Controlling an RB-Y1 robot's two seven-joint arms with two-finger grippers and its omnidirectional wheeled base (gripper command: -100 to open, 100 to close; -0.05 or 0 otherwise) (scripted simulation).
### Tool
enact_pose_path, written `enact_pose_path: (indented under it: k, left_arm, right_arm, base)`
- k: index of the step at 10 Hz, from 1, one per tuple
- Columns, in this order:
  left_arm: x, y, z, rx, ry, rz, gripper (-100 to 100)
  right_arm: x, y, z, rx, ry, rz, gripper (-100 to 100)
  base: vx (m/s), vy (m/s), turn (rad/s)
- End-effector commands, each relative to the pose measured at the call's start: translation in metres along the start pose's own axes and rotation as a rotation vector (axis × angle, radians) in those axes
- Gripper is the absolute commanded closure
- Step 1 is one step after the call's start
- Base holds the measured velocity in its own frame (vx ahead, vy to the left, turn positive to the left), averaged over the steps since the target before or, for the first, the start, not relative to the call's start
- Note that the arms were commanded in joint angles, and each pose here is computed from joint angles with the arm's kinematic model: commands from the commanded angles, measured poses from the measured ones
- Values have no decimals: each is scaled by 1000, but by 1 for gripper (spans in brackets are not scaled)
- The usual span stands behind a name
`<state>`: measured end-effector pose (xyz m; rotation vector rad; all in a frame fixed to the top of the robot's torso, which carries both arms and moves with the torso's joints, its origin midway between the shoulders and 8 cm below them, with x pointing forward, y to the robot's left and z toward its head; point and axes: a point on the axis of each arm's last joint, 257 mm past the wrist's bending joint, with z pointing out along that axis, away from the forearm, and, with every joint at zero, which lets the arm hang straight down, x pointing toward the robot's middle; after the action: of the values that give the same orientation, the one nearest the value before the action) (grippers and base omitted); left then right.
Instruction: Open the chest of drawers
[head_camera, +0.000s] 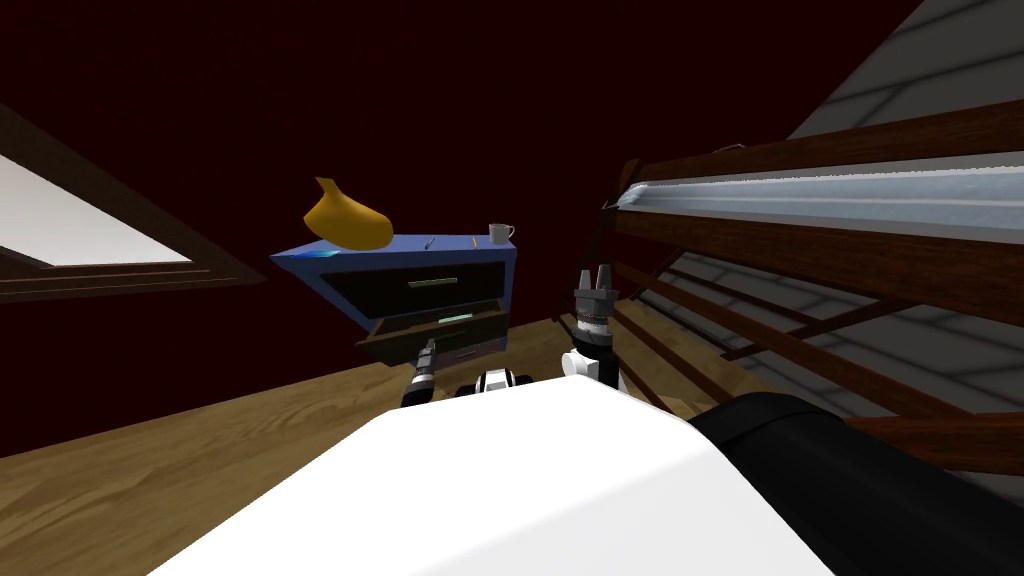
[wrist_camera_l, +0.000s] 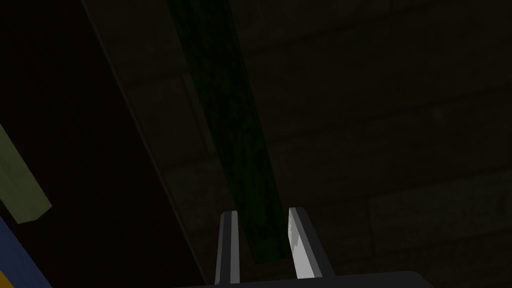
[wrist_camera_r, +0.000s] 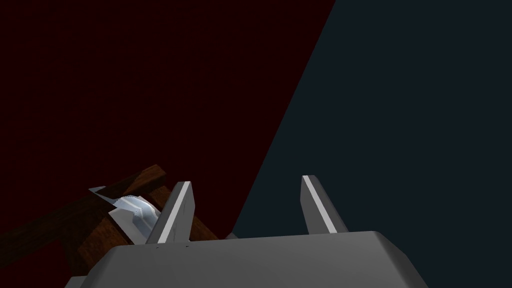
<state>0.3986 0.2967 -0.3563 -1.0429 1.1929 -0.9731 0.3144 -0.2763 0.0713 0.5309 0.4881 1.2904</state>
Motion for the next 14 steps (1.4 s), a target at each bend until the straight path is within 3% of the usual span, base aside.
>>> enact_pose_path:
  k: [1,2,10,11,12,14]
  left_arm:
    - [-4,-10,13,6,2,0,-100]
    - [-4,-9,13,1,2,0,-100]
    - [-20,-48,67,1,3,-3,-100]
    - [-15,-37,59,-19,5,-5,-100]
    - [-14,-34,58,-28,6,-5,0]
    - [-14,-29,56,-41,6,-7,0]
  right_arm:
    - [0,0,0,0,0,0,0]
    - [0,0,0,0,0,0,0]
    - [0,0,0,0,0,0,0]
    - [0,0,0,0,0,0,0]
    - [0,0,0,0,0,0,0]
    - [0,0,0,0,0,0,0]
  base:
    - [-155,-36,8]
    - [-53,-13,4]
    - [-49,-12,0]
    - [-22,-4,-2]
    - [0,0,0]
    - [0,0,0]
